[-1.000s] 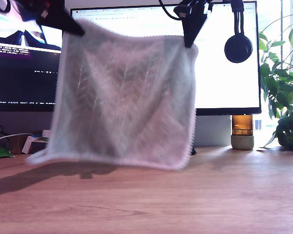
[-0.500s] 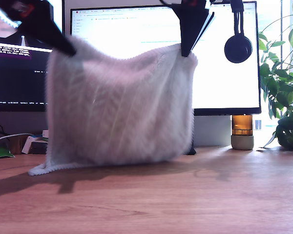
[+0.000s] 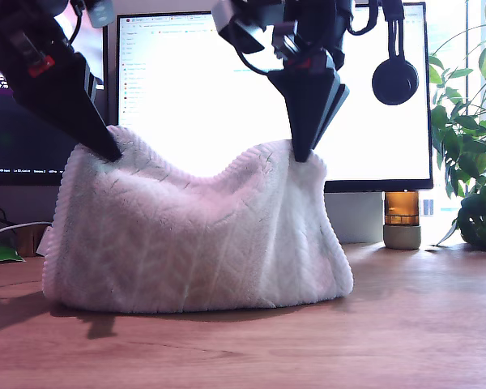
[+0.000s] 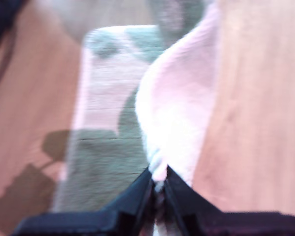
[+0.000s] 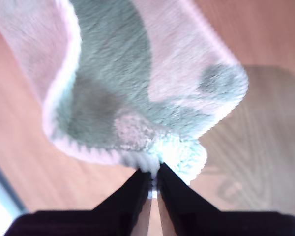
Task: Fold the tea towel to a neat square and place it to the right
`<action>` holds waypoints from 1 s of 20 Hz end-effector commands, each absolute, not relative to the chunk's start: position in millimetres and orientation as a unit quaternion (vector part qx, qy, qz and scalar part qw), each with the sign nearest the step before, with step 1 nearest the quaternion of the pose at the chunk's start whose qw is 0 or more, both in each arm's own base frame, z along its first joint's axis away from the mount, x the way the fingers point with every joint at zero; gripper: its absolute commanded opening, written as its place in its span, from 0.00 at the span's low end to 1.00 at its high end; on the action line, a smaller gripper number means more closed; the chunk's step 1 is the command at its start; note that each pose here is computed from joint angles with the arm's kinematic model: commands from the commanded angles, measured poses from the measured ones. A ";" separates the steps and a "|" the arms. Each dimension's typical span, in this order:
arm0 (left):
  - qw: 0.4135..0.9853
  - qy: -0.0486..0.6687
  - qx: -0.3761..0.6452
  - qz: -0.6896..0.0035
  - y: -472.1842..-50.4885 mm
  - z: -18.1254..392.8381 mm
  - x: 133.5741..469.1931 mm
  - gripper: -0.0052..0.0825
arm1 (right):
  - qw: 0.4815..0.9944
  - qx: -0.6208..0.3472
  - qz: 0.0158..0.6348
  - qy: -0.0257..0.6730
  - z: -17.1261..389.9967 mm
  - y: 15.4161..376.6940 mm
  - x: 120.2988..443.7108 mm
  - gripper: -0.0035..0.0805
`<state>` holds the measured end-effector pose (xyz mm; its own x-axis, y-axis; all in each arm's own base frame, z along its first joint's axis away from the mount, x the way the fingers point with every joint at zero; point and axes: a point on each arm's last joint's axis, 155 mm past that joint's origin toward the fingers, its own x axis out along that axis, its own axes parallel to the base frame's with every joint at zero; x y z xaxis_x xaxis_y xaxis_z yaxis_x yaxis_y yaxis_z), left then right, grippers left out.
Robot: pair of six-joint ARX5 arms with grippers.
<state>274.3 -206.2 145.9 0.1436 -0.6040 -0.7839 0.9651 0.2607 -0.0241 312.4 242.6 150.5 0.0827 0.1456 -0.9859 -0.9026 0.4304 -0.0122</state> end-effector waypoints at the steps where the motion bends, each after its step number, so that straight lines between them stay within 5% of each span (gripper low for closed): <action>1: 0.700 0.365 0.249 -0.561 -208.8 143.6 262.9 0.03 | 0.648 -0.344 0.409 0.543 153.1 247.7 304.6 0.03; 5: 0.689 0.403 0.223 -0.560 -206.8 139.7 248.3 0.03 | 0.657 -0.321 0.391 0.559 153.0 252.5 299.0 0.04; 8: 0.683 0.434 0.201 -0.552 -202.5 136.9 239.5 0.21 | 0.660 -0.313 0.386 0.564 153.3 257.3 294.0 0.21; 14: 0.680 0.458 0.179 -0.544 -198.1 135.7 233.8 0.40 | 0.662 -0.304 0.380 0.570 153.4 263.1 288.4 0.32; 18: 0.704 0.423 0.187 -0.539 -202.0 141.3 253.5 0.35 | 0.674 -0.312 0.384 0.549 155.0 264.3 301.3 0.23; 20: 0.723 0.406 0.177 -0.530 -207.2 147.0 265.9 0.11 | 0.697 -0.300 0.387 0.524 159.2 274.0 316.0 0.01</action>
